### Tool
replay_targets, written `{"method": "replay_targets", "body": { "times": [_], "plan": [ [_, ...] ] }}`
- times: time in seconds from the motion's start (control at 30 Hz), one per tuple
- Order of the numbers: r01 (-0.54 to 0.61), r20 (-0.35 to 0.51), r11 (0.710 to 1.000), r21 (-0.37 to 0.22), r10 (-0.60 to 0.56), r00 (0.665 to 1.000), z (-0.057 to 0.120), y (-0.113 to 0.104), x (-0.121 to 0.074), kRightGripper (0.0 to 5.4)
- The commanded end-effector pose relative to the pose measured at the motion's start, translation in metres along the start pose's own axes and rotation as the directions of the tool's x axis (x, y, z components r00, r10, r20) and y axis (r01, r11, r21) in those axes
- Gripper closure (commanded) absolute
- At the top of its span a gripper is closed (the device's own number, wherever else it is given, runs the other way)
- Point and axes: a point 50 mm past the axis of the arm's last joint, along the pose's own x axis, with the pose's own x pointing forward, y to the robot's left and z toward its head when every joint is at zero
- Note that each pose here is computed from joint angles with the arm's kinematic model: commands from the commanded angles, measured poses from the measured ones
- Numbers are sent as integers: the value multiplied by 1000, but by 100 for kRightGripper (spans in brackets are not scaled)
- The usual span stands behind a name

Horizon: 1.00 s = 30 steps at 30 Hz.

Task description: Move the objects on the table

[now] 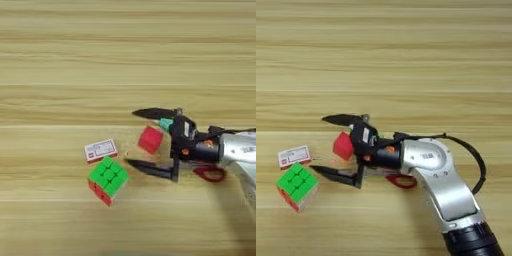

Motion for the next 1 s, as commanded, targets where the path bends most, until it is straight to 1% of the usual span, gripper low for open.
{"method": "replay_targets", "body": {
  "times": [0.03, 0.13, 0.27, 0.4, 0.57, 0.8, 1.0],
  "plan": [
    [-75, 5, 992, -101, 76, 997, 18, -3, 14, 5],
    [-121, -15, 989, -80, 120, 993, 13, 3, 22, 5],
    [-120, -49, 991, -63, 117, 992, 4, 7, 30, 5],
    [-124, -109, 990, -73, 115, 987, -4, 13, 40, 5],
    [-135, -158, 990, -42, 127, 979, -13, 20, 47, 5],
    [-143, -176, 989, -44, 134, 975, -15, 25, 51, 5],
    [-128, -181, 991, -40, 119, 976, -17, 23, 50, 5]
  ]
}}
